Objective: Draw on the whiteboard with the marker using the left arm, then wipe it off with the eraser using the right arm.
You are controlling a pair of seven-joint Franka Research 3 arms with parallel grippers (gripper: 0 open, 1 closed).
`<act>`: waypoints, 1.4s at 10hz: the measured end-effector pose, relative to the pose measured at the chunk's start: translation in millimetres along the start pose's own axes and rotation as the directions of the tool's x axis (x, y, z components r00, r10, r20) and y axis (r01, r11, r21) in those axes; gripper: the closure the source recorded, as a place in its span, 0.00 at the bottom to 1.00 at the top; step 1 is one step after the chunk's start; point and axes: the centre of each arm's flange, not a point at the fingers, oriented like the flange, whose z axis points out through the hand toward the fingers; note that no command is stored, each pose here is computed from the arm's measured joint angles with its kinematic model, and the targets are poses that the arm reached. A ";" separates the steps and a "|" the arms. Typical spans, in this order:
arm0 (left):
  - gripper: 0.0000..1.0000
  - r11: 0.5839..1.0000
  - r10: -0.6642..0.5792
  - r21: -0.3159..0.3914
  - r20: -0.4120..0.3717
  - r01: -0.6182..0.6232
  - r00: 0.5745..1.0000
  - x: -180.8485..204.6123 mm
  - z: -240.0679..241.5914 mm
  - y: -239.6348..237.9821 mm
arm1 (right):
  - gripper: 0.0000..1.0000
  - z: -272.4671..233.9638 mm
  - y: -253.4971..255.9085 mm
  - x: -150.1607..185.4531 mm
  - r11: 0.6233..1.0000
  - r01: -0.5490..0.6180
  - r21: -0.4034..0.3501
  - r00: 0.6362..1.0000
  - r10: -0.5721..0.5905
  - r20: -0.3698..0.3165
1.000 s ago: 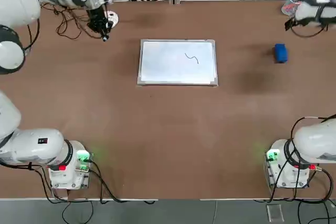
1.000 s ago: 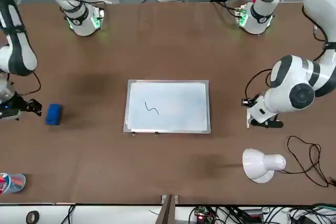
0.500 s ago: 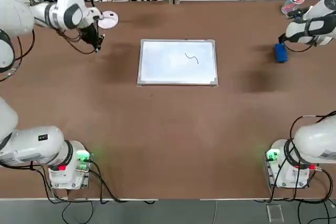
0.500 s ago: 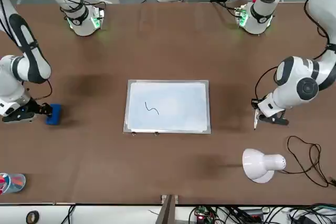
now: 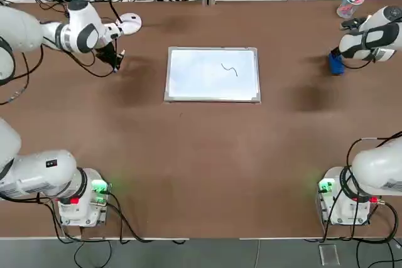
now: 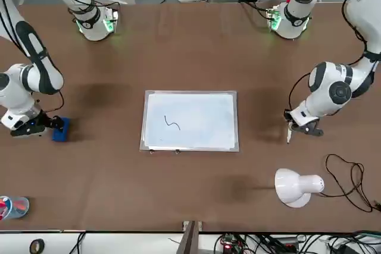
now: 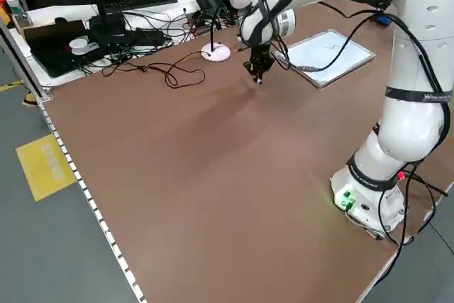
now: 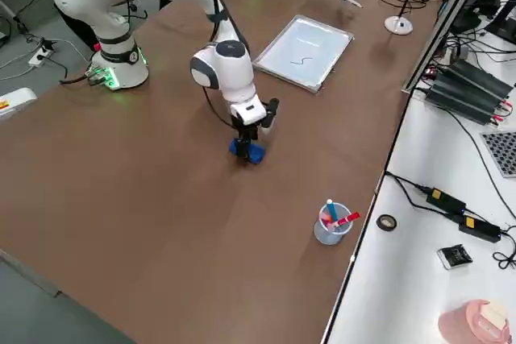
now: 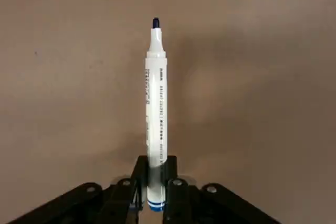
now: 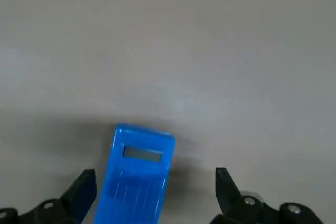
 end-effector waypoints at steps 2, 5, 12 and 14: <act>0.82 0.999 -0.041 -0.001 0.003 0.041 0.999 -3.7 2.5 -10.7 | 0.00 5.2 -3.9 -8.5 1.000 -0.003 0.006 1.000 0.003 0.013; 0.82 0.994 -0.110 -0.002 0.009 0.110 0.994 -6.6 5.3 -15.1 | 0.00 9.8 -7.3 -16.5 1.000 -0.006 0.011 1.000 0.006 0.024; 0.82 0.992 -0.127 -0.017 0.052 0.128 0.991 -13.1 29.5 -11.3 | 0.00 10.1 -9.7 -16.2 0.999 -0.039 0.016 0.999 0.038 0.023; 0.80 0.990 -0.138 -0.017 0.054 0.139 0.989 -13.0 30.8 -11.7 | 0.00 10.0 -10.5 -15.8 0.999 -0.045 0.017 0.999 0.045 0.021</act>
